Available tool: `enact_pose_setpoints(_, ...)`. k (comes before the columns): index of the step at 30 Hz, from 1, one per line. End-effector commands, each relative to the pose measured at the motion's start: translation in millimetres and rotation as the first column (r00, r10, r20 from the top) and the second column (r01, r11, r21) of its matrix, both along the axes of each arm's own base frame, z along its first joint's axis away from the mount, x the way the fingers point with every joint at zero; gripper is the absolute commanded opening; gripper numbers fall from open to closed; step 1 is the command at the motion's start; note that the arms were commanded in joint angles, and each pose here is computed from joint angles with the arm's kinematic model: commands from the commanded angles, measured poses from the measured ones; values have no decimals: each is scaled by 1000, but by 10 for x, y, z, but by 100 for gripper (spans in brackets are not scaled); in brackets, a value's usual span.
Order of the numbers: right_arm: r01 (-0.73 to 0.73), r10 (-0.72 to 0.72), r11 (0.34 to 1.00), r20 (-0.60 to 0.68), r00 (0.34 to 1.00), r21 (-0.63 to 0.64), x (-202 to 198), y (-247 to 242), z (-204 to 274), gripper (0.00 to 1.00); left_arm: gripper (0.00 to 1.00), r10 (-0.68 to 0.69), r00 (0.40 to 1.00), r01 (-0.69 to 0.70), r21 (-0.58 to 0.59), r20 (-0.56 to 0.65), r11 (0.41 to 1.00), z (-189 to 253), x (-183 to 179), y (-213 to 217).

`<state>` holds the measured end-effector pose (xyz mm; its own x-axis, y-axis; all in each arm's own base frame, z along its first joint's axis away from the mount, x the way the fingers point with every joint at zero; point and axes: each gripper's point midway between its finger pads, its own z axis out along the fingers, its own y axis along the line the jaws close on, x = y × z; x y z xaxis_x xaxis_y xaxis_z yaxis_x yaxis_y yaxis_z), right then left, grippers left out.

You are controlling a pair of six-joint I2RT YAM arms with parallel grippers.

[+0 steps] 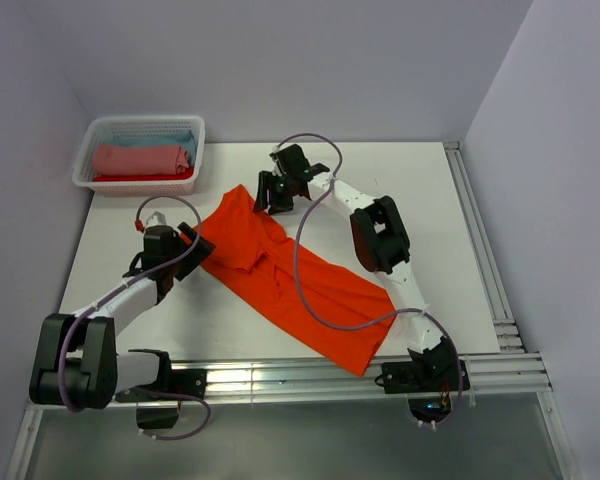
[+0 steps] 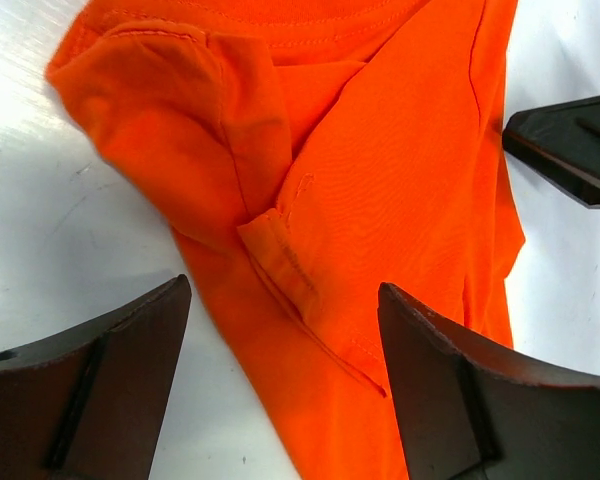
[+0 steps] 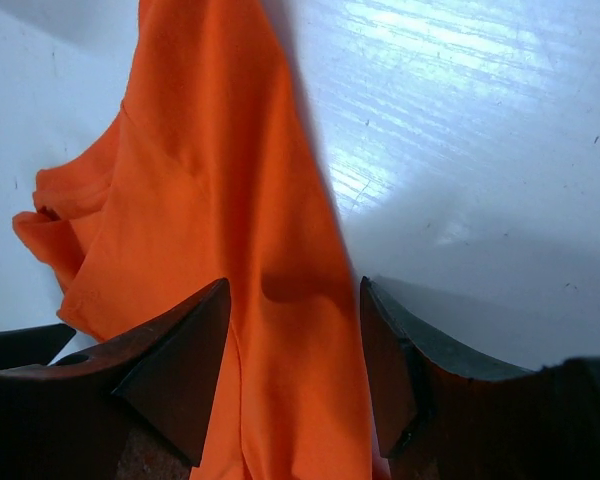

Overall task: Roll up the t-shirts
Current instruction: Fold the tshirt

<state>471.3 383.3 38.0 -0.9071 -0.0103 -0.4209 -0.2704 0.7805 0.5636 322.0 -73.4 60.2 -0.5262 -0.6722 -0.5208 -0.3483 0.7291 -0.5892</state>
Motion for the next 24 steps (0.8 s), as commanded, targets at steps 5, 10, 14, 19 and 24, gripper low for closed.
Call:
enact_pose_setpoints(5, -3, 4, 1000, 4, 1000, -31, -16, 12, -24, 55, 73, -21, 999, 23, -74, 28, 997, -82, 92, -115)
enact_pose_setpoints(10, -16, 16, 999, -3, 1000, -27, -45, 26, -28, 47, 65, -10, 1000, 11, -68, 2, 998, -197, 81, -96)
enact_pose_setpoints(14, -24, 25, 998, 12, 1000, -65, -84, 64, -36, 42, 59, 1, 1000, -2, -53, -17, 999, -273, 75, -66)
enact_pose_setpoints(19, -34, 36, 996, 16, 999, -77, -126, 110, -30, 18, 45, 6, 1000, -6, -25, -28, 1000, -316, 117, -30)
enact_pose_setpoints(24, -10, 14, 995, 41, 999, -96, -97, 48, 20, 0, 22, 3, 1000, -3, 16, -23, 1000, -321, 182, 13)
